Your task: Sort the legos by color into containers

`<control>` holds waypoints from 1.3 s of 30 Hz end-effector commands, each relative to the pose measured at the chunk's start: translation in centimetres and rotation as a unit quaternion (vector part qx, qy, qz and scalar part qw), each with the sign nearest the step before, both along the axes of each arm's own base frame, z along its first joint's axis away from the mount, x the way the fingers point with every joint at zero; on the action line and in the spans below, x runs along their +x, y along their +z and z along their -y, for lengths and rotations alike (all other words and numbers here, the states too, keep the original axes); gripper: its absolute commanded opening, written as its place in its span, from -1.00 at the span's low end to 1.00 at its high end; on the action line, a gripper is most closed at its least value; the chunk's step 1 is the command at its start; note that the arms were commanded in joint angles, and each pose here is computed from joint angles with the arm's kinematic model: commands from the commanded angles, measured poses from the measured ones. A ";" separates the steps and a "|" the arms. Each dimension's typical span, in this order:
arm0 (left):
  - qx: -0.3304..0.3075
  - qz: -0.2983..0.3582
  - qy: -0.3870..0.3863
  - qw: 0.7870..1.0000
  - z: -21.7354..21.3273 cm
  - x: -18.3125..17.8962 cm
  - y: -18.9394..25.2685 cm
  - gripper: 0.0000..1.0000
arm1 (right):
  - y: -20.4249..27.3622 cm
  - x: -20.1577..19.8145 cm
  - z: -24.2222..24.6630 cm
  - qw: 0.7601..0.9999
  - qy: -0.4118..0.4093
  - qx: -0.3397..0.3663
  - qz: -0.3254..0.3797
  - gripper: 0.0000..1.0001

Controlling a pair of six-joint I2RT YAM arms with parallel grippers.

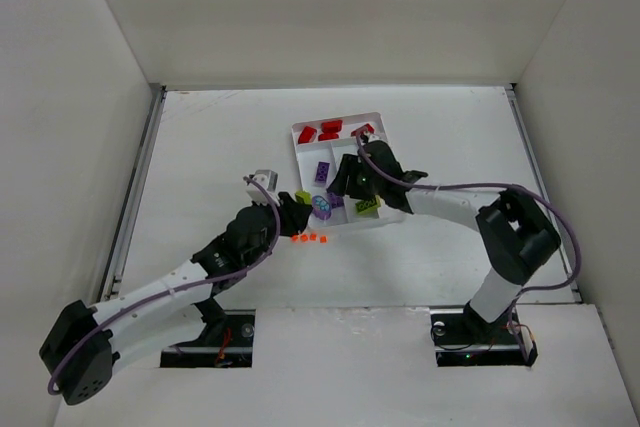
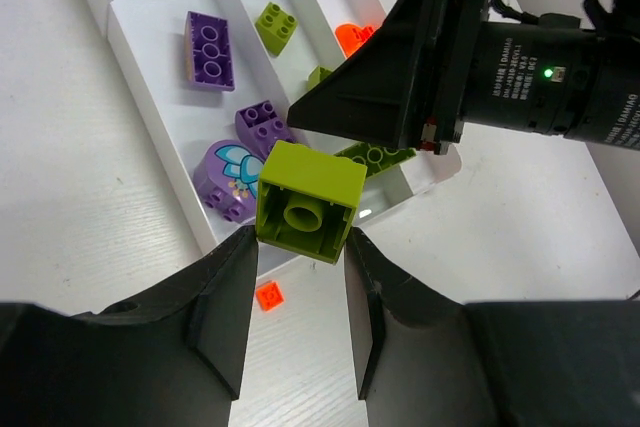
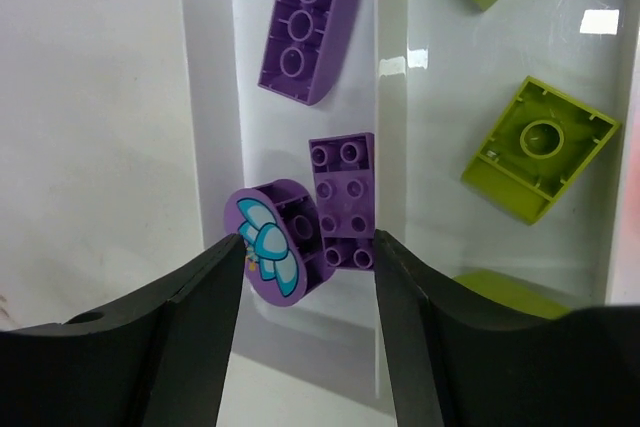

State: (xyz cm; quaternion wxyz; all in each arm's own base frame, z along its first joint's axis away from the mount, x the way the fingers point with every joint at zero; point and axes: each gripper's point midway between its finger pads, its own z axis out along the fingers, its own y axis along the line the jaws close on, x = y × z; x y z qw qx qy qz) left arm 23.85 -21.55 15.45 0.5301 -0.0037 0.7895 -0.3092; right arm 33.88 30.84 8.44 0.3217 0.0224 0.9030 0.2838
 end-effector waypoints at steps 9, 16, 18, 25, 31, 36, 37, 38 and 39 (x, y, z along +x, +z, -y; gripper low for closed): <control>0.031 -0.036 -0.047 0.998 6.7 2.6 0.3 -0.73 | 9.6 0.0 9.7 0.978 -0.102 0.063 0.168 -0.64; 0.067 -0.050 -0.042 0.996 10.2 6.6 -0.7 -0.72 | 7.7 0.0 13.8 0.960 -0.200 0.052 0.188 -0.51; 0.080 -0.065 -0.037 0.994 10.7 8.0 -1.7 -0.72 | 7.4 -0.1 13.8 0.959 -0.202 0.058 0.189 -0.37; 0.130 -0.100 -0.024 0.986 12.7 11.8 -5.0 -0.72 | 7.3 -0.5 13.9 0.956 -0.205 0.066 0.199 -0.17; 0.149 -0.105 0.006 0.983 13.0 14.6 -5.7 -0.68 | 7.6 -0.8 13.5 0.957 -0.197 0.072 0.201 -0.13; 0.157 -0.103 0.018 0.982 12.9 15.5 -5.5 -0.23 | 7.6 -0.9 13.1 0.958 -0.191 0.073 0.200 -0.11; 0.156 -0.100 0.023 0.983 12.7 15.6 -5.2 -0.13 | 7.6 -0.9 13.0 0.958 -0.190 0.072 0.200 -0.11; 0.155 -0.096 0.027 0.983 12.4 15.7 -4.8 -0.04 | 7.6 -0.9 13.0 0.958 -0.190 0.073 0.201 -0.11; 0.154 -0.092 0.030 0.983 12.2 15.6 -4.3 0.01 | 7.7 -0.9 13.0 0.958 -0.190 0.073 0.201 -0.11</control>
